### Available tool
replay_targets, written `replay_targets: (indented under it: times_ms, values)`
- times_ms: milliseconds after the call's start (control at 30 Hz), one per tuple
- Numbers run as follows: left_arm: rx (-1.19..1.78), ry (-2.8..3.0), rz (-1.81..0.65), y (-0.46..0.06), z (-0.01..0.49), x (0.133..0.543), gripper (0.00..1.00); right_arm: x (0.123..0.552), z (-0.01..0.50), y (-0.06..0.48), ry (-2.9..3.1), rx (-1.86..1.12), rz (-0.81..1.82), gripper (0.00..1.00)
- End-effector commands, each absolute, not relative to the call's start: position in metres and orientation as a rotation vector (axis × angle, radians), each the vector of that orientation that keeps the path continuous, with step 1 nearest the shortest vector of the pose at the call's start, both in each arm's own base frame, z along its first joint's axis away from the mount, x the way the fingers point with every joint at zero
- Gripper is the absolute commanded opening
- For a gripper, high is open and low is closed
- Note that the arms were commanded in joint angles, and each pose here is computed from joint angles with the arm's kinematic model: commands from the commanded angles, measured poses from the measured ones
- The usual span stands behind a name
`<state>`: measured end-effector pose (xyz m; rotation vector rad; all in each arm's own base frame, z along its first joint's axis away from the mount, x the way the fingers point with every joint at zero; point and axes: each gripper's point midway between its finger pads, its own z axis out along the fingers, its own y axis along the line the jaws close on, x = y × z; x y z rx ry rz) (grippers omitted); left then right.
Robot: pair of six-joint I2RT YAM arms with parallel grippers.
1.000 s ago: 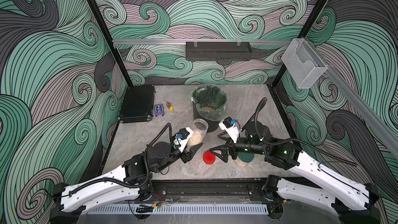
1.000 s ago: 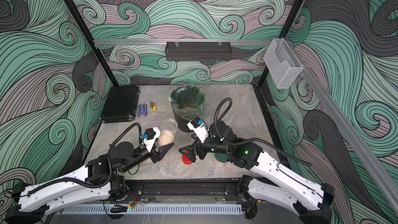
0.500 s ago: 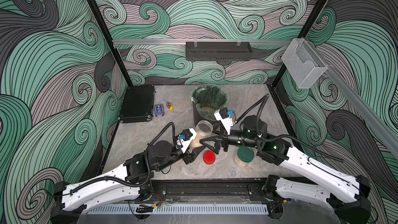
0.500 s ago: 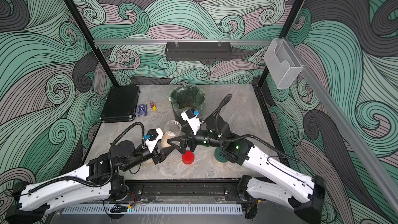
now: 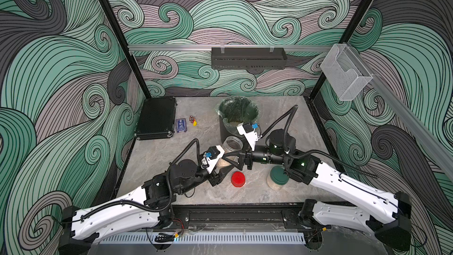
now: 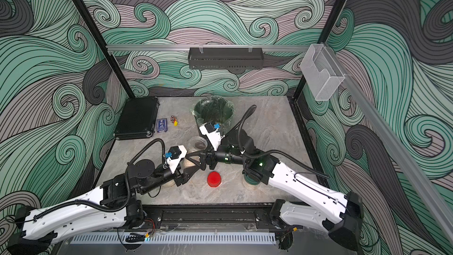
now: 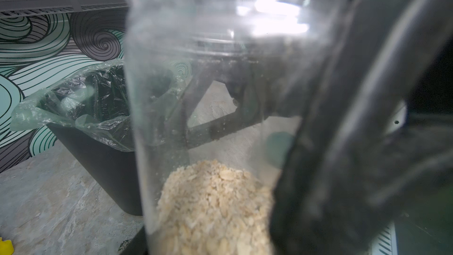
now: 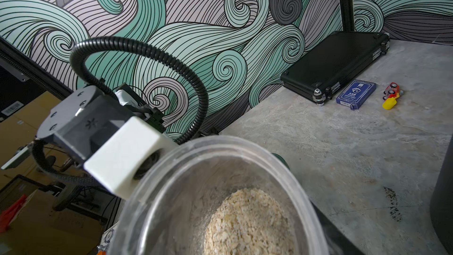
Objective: Empty expired oatmeal from jars
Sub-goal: Pour the expired oatmeal into the trash bin.
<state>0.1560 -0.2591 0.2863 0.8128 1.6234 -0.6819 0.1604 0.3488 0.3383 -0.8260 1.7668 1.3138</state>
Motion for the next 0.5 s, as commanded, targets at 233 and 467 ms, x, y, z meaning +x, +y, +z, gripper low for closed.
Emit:
replay_targets:
  times_ms: [233, 467]
  values:
    - [0.747, 1.509, -0.709, -0.254, 0.330, 0.156, 0.89, 0.179, 0.360, 0.341, 1.786, -0.661, 1.318, 0.55]
    - [0.712, 1.475, -0.734, -0.260, 0.336, 0.160, 0.99, 0.197, 0.383, 0.318, 1.780, -0.526, 1.322, 0.51]
